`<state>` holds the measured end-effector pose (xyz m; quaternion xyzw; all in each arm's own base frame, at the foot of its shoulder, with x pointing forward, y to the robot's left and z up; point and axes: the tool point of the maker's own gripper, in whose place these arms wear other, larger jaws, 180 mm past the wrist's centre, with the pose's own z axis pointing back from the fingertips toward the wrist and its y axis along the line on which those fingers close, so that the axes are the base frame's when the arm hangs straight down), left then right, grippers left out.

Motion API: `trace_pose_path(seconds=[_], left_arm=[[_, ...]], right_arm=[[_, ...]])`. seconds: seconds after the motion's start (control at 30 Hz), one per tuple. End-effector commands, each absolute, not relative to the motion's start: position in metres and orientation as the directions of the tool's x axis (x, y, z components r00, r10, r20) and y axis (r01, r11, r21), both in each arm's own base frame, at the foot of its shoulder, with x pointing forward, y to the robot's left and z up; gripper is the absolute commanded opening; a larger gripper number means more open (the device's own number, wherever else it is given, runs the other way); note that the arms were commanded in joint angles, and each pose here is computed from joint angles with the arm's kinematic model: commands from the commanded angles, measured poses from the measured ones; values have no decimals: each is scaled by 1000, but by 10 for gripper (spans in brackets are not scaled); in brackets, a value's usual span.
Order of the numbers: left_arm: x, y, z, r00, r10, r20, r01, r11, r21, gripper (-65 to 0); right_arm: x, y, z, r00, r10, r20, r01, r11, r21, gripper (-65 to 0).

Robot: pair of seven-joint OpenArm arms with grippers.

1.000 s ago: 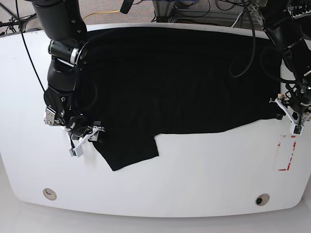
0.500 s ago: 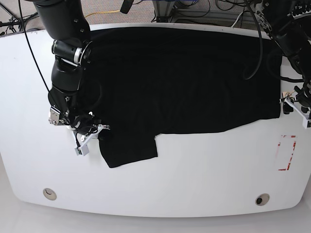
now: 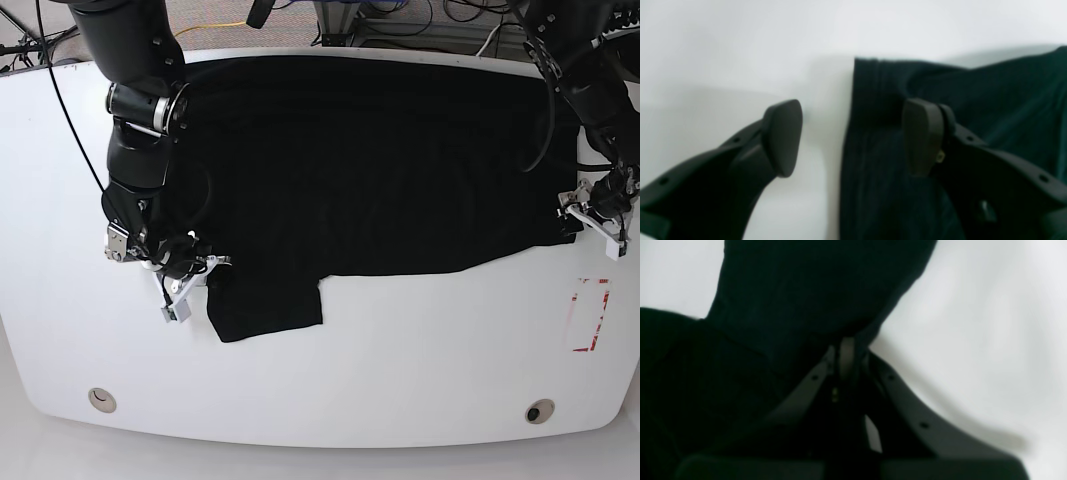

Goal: Fold the T-shirt properly
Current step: 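Lift the shirt side and fold it toward the robot with both grippers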

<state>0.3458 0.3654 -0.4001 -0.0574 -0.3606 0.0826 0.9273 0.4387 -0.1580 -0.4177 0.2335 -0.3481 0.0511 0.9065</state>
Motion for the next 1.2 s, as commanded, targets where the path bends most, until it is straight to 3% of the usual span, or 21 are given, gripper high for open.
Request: trace_pose_path(seconds=[0.0,0.3,0.43,0.57,0.8,0.9,1.17], left_arm=[[355,373,-386,706,182,684,-103,983,-155,-210],[368,343,-389,713,148,686,-25,982,-186,-236],[368,342,-390,715,147,683,-25,982,-185,-403],[374,341,-385,706,147,692,-22,982,-186,-643],[379,335,-378,705,84,705,32,988,-150,-650],[387,329,-351,660,-15,751,114,990,-80,-650],[380,326,-315,633,-163,757,173,983,67,-650]], right_arm=[[452,-163,-401,725,-60,686,-273,890,366,-650],[451,-164,-402,726,-60,685,-271,890,366,-650],[451,-164,-402,726,-62,685,-270,890,366,-650],[451,-164,-402,727,-62,684,-270,890,367,-650],[462,-168,-383,688,-45,724,-290,898,332,-650],[466,-175,-368,670,-6,742,-307,908,285,-650],[464,-194,-329,638,120,761,-336,932,136,-650]])
